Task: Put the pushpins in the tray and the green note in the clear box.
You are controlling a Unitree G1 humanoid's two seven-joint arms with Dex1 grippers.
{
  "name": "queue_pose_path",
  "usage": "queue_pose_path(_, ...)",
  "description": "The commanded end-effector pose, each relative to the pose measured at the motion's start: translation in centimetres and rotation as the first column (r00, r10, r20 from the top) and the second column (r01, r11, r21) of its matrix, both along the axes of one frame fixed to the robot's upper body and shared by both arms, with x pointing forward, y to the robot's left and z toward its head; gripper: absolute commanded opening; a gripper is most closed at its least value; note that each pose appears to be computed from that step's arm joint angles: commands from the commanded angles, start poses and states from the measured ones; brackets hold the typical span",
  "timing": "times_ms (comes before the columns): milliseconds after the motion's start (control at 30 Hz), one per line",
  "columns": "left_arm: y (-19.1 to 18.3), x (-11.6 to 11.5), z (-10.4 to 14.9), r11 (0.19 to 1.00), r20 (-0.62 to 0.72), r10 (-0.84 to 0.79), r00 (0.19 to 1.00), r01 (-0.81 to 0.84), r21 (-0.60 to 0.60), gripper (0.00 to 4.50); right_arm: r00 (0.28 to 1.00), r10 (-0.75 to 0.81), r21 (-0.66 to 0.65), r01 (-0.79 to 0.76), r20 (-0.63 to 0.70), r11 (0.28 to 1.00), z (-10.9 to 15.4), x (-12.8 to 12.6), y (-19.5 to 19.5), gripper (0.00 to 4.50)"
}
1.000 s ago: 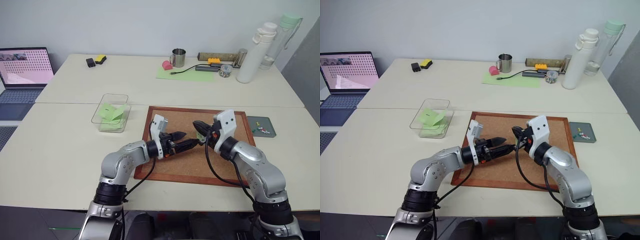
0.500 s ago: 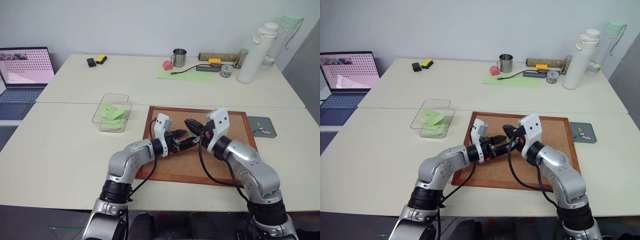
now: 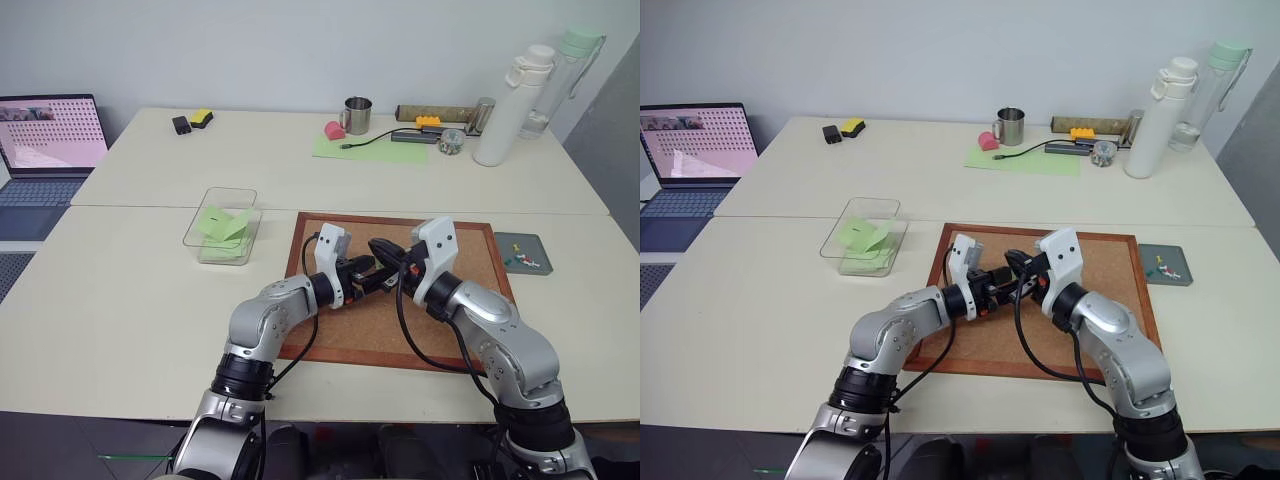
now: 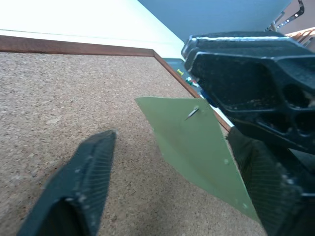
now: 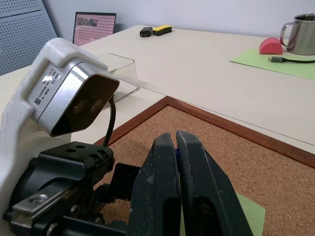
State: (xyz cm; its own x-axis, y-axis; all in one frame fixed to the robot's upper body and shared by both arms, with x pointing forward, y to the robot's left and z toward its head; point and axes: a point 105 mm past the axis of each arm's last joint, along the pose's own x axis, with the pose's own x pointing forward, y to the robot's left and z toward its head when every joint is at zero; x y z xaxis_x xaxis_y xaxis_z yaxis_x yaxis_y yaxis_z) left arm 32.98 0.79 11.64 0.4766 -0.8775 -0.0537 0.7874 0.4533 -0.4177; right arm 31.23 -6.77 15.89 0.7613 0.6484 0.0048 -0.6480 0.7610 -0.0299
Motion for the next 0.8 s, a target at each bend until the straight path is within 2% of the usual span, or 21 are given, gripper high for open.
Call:
queue_pose_path(33,-0.1,-0.2,1.5,0.999,0.049,-0.021,0.999,0.022,-0.032,2.70,0.998,-0.001,0.010,0.000,0.062,1.000,1.4,-0.3,-0.1,0.00)
queue_pose_path(133,-0.1,-0.2,1.6,0.999,0.049,-0.020,0.999,0.022,-0.032,2.01,0.998,-0.004,0.010,0.003,0.063,1.000,1.5,-0.3,-0.2,0.00)
queue_pose_path(500,-0.2,-0.1,1.4,0.999,0.035,-0.017,0.999,0.019,-0.035,0.07,0.998,-0.011,0.010,0.010,0.069,1.000,1.6,-0.3,-0.5,0.00)
queue_pose_path(800,0.8,1.8,-0.1,0.995,-0.059,0.099,0.993,-0.098,0.008,0.02,0.995,-0.041,0.020,0.039,0.087,0.999,2.1,-0.1,-1.0,0.00)
